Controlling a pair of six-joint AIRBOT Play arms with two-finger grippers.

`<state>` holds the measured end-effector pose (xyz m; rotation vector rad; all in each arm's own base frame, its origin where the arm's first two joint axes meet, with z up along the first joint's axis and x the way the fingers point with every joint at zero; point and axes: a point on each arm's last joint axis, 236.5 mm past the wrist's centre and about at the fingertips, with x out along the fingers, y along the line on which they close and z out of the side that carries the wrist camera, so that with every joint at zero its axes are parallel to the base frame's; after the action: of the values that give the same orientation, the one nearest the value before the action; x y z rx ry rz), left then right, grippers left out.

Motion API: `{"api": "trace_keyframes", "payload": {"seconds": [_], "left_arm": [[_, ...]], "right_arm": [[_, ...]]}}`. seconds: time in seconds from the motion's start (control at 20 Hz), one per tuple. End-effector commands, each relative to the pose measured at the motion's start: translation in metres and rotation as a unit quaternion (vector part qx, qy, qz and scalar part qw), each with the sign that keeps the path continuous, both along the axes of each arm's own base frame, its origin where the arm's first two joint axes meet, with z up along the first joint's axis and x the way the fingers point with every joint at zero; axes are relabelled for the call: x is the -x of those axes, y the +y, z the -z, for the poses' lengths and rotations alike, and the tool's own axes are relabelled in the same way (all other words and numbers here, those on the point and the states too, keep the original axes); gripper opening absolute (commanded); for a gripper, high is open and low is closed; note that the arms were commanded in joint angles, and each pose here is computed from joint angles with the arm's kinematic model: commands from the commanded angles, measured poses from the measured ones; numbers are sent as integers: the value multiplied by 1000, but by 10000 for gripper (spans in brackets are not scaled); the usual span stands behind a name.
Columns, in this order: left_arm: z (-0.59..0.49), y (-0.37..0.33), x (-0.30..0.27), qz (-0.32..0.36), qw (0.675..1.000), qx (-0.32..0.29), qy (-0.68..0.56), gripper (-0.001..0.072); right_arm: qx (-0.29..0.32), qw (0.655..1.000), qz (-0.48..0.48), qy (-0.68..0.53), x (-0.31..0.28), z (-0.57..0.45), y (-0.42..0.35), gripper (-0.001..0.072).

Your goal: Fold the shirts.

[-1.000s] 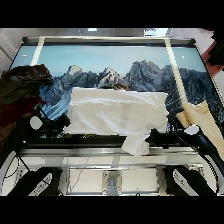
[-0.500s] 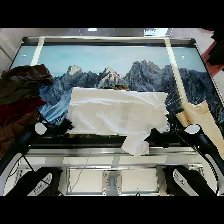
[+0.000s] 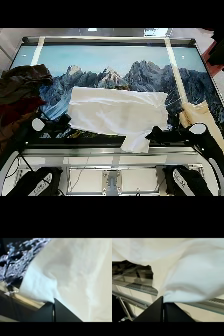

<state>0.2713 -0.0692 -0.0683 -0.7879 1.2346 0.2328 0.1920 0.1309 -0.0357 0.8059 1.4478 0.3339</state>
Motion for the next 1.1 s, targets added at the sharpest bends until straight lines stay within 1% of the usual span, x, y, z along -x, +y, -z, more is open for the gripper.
{"api": "trace_keyframes", "payload": {"seconds": [0.0,0.05,0.15,0.3,0.4,0.6,0.75,0.85,0.95,1.05], "left_arm": [[-29,34,24,117,986,-113,26,7],[-40,42,31,136,981,-135,28,7],[-67,42,24,162,976,-149,-7,6],[-118,19,-14,195,966,-130,-108,4],[-137,11,-35,209,958,-128,-148,3],[-123,9,-73,242,951,-139,-135,3],[-96,18,-113,256,947,-163,-105,3],[-76,18,-140,266,946,-167,-84,3],[-64,18,-174,264,945,-171,-87,3],[-61,17,-206,262,944,-175,-98,3]], "right_arm": [[55,998,-15,-9,12,-26,-18,35],[72,997,-14,-16,13,-34,-24,35],[99,994,-8,-40,10,-54,-34,34],[109,990,13,-92,-15,-81,-39,33],[110,984,38,-132,-43,-94,-43,33],[82,980,40,-176,-103,-106,-39,33],[93,978,40,-183,-150,-99,-49,33],[102,976,48,-184,-182,-89,-59,33],[119,975,60,-180,-210,-73,-71,32],[138,974,64,-165,-227,-50,-82,32]]}}
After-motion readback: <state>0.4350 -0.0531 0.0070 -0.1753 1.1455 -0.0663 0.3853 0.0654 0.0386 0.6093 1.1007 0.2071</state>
